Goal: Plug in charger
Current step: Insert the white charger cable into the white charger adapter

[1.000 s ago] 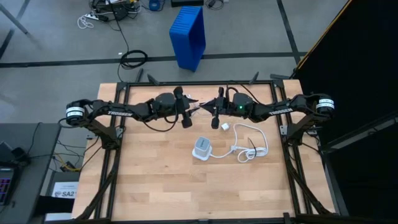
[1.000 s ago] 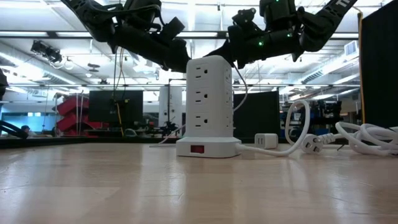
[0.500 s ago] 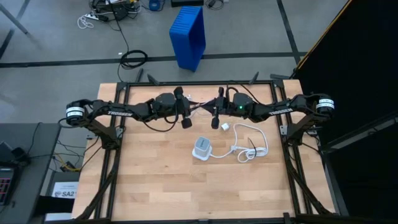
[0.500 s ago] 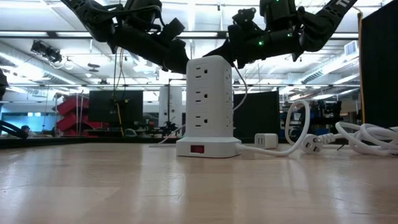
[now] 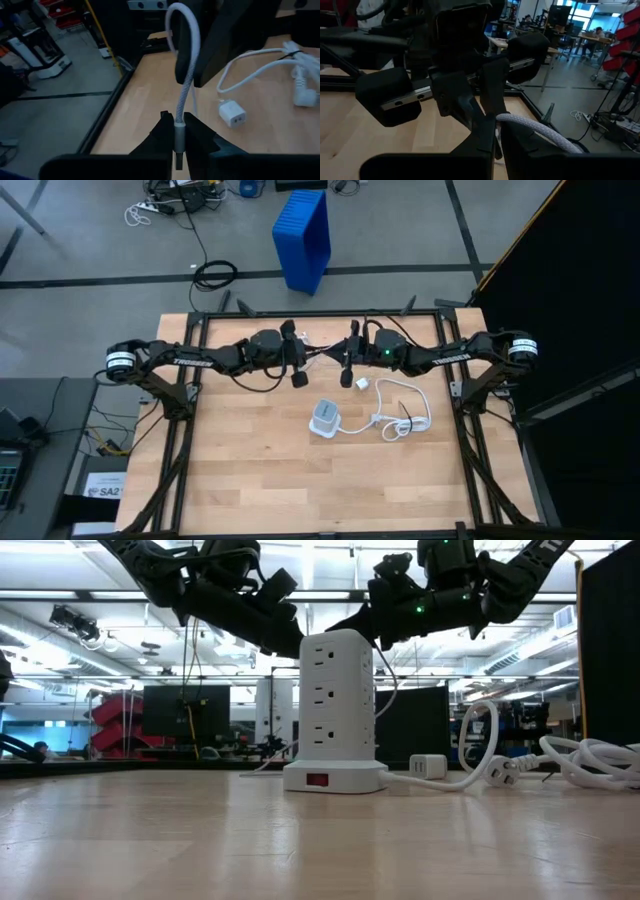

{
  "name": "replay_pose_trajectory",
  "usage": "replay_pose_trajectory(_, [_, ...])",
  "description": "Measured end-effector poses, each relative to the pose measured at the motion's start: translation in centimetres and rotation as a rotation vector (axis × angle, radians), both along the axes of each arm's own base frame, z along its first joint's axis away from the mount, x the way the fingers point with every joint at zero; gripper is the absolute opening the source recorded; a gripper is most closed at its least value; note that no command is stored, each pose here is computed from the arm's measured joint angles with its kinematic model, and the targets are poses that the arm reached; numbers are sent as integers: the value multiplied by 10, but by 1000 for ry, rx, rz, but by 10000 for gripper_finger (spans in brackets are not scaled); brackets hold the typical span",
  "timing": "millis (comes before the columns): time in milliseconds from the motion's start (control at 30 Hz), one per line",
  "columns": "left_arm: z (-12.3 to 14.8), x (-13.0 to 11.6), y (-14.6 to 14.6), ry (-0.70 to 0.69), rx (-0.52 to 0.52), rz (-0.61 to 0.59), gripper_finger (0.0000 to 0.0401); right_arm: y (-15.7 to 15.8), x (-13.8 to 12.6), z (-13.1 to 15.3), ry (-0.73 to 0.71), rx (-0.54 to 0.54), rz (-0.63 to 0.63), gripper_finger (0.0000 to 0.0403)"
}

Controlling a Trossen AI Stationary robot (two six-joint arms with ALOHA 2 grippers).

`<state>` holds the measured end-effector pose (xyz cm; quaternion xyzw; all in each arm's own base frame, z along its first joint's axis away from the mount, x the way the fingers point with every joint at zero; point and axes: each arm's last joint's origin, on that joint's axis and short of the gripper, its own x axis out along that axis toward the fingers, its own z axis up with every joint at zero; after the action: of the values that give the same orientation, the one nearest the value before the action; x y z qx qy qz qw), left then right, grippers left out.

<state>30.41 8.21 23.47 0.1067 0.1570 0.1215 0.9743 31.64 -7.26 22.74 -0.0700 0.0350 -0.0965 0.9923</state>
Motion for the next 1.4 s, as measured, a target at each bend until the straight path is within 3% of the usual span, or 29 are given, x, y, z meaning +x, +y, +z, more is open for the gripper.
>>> replay_pose_trajectory(200, [-1,0,-2,3,-20,-54,4,-1,0,0,-3,-2,-2,19])
replay_pose_trajectory(367, [-1,0,-3,1,-38,-114,4,1,0,1,-10,-38,56,3])
replay_pose_trajectory(700, [-1,0,-2,9,-26,-66,88,1,1,1,4,-29,49,0])
replay_pose_trajectory(900, [-1,0,-2,4,-22,-58,103,1,1,0,15,-23,49,0])
replay_pose_trajectory(1100, [-1,0,-2,6,-21,-54,90,1,1,0,15,-22,53,0])
replay_pose_trajectory(1300, [-1,0,-1,12,-20,-39,17,4,1,0,15,-14,64,0])
replay_pose_trajectory(1400, [-2,0,-1,20,-24,-39,11,5,2,0,17,-13,67,0])
